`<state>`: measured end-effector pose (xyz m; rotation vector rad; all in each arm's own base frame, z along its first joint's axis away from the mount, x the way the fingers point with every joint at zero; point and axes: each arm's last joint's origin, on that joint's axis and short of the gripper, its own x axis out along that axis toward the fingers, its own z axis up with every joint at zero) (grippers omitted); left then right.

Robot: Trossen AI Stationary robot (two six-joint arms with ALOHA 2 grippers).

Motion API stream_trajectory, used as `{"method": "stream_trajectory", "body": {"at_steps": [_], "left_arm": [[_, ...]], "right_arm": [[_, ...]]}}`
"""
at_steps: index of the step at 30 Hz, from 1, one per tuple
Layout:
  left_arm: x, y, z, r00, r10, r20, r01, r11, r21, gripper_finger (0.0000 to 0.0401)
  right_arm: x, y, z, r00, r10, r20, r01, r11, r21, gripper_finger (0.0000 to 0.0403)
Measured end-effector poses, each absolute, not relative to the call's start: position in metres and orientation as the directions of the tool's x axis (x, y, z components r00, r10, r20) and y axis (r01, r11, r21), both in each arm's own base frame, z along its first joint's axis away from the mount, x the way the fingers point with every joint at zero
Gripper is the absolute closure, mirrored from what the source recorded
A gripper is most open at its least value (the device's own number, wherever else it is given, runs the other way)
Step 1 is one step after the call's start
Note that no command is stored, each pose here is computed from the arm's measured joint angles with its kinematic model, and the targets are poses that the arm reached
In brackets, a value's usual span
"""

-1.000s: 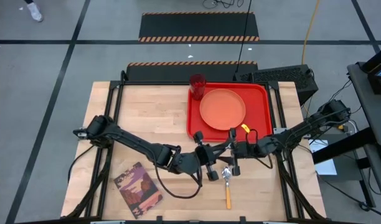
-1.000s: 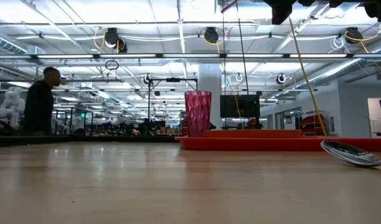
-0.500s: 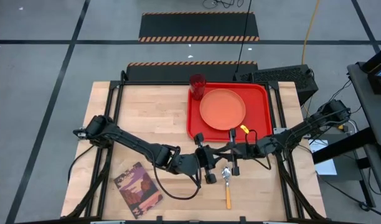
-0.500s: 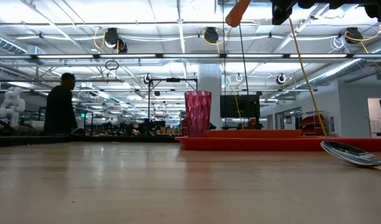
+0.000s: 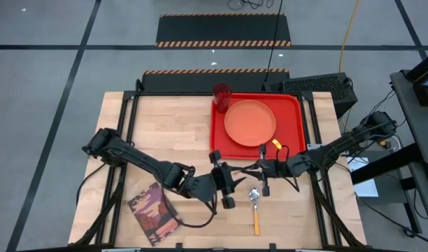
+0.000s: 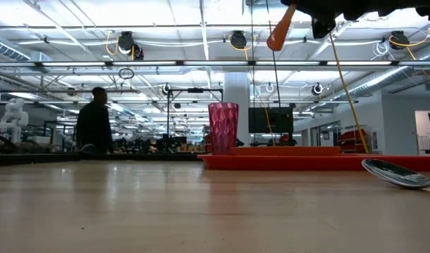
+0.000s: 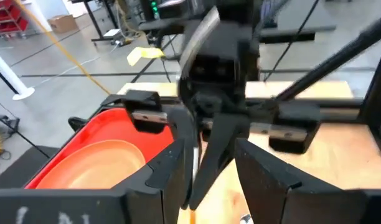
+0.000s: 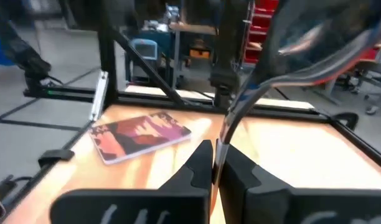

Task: Pick and place plate/cup/fork/spoon on tray
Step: Put the orange fork beside the orange plate on the red tray

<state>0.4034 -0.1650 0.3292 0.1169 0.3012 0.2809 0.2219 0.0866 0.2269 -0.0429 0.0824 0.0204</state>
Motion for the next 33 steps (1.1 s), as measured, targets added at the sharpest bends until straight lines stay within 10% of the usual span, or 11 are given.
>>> {"method": "stream_trajectory", "body": {"at_steps": [11, 33], "left_arm": [[0.401, -0.153, 0.322, 0.874, 0.318, -0.366, -0.278, 0.947, 0.159, 0.0256], [0.434, -0.132, 0.294, 0.897, 0.216, -0.385, -0.204, 0.976, 0.073, 0.0191]], "right_arm": [[0.221, 0.083, 0.230, 0.925, -0.090, -0.370, 0.074, 0.996, -0.057, 0.0402], [0.221, 0.088, 0.230, 0.908, 0.049, -0.415, -0.058, 0.998, -0.009, 0.0403]]}}
